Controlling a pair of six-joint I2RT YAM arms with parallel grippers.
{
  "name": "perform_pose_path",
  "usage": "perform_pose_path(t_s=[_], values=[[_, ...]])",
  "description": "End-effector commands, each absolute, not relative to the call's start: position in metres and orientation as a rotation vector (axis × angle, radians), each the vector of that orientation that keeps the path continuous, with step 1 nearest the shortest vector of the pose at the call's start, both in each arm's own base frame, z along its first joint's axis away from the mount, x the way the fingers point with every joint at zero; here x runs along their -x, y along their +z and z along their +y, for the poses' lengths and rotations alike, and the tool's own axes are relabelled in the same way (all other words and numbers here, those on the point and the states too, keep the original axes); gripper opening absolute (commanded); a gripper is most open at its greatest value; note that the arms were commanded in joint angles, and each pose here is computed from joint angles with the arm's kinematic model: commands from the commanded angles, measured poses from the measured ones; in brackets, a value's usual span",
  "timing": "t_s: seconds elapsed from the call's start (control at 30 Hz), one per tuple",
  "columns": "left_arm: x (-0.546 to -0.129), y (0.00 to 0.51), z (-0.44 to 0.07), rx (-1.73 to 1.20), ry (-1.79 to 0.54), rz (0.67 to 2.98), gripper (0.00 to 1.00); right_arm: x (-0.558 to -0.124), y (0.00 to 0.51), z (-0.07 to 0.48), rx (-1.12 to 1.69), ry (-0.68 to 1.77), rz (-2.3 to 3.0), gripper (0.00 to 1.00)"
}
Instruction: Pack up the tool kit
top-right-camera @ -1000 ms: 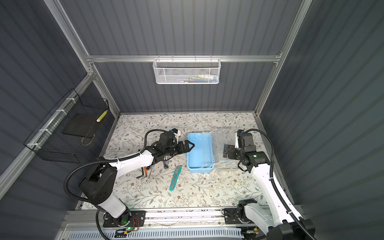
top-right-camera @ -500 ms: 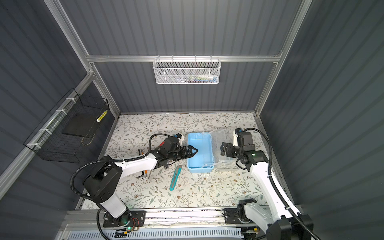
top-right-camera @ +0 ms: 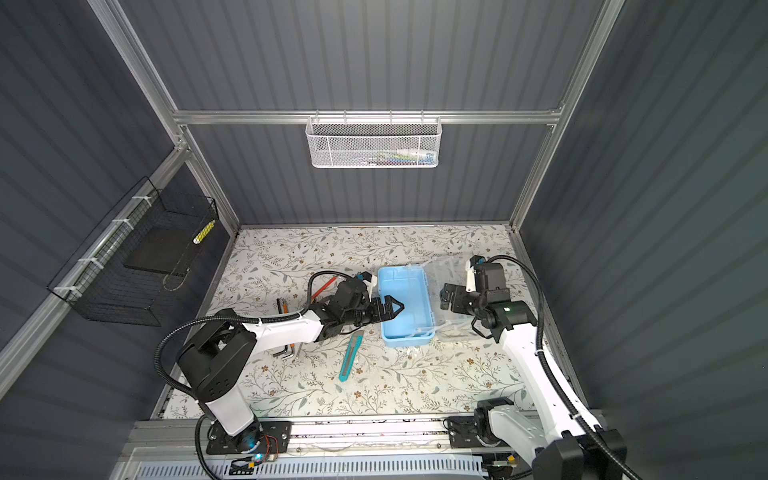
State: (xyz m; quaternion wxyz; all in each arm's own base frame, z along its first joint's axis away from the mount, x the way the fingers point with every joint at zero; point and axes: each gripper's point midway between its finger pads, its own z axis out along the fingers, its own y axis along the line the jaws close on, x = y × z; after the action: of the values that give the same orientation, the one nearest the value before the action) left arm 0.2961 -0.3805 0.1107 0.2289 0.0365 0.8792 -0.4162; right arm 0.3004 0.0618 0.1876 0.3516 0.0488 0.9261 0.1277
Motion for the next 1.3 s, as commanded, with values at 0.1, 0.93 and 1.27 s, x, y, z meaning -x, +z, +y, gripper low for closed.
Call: perform_pose_path(t_s=[0.1,0.93,1.27], values=[[-0.294,0.137,-0.359,-0.148,-1.037,2.368,1.0,-0.299,0.189,0.07,-0.141,0.394,2.387,0.99],[-0.25,0.086,-0.249,-0.155,-0.456,2.562,1.0,-0.304,0.198,0.114,-0.046,0.456,2.345,0.97],[-0.215,0.049,-0.238,-0.205,-0.339,2.685,0.95,-0.302,0.197,0.109,-0.048,0.426,2.344,0.98]])
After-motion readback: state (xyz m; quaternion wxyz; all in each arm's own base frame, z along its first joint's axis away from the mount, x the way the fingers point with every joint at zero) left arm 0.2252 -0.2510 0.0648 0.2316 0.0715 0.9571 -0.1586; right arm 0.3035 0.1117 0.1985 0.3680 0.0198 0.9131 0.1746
